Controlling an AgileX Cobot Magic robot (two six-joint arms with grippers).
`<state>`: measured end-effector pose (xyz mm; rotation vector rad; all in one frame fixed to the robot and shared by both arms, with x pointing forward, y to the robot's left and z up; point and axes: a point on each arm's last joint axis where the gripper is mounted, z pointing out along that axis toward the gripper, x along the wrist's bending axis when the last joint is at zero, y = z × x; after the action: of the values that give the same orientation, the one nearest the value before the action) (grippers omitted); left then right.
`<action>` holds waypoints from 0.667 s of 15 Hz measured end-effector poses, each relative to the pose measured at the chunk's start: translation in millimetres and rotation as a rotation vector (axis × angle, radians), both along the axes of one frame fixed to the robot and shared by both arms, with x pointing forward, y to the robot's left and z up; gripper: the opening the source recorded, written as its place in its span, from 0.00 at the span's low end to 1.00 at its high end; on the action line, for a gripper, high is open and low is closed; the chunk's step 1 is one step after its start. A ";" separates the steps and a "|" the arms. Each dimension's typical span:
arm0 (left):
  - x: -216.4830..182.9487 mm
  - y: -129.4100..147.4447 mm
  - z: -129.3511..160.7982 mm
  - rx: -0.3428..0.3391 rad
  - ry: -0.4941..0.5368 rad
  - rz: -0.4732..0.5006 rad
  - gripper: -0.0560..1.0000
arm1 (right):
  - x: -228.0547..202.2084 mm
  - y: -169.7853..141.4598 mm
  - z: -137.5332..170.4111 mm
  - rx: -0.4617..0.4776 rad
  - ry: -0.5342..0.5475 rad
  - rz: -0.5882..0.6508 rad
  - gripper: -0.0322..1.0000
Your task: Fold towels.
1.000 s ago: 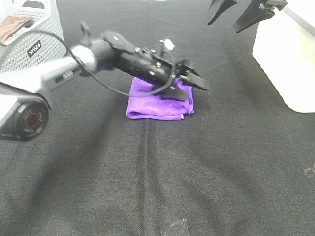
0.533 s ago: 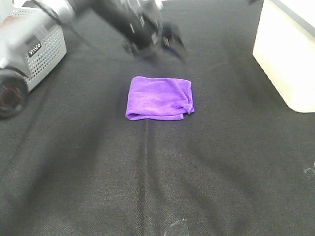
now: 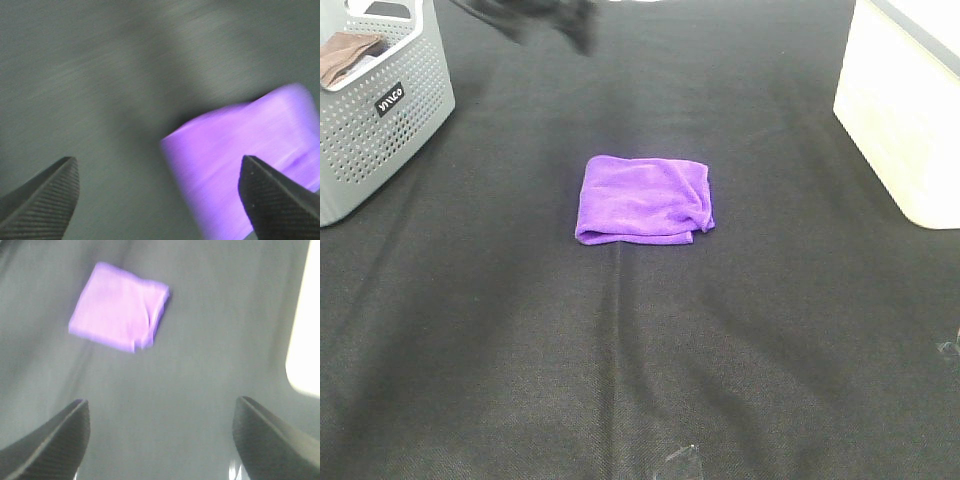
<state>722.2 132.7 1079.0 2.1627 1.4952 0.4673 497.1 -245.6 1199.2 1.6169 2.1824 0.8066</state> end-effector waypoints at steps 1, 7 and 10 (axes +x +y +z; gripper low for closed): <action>-11.1 26.4 14.5 0.019 0.018 0.045 0.81 | -20.5 -3.0 2.1 0.001 -0.016 0.000 0.76; -112.8 159.6 73.9 0.026 0.067 0.313 0.81 | -143.3 -23.5 -15.8 -0.021 -0.134 -0.003 0.76; -186.2 172.2 80.5 0.026 0.086 0.349 0.81 | -197.9 -31.3 -40.6 -0.010 -0.206 -0.005 0.76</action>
<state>535.9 304.9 1159.5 1.9659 1.9358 0.5153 299.2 -276.9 1158.6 1.4632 2.0344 0.9154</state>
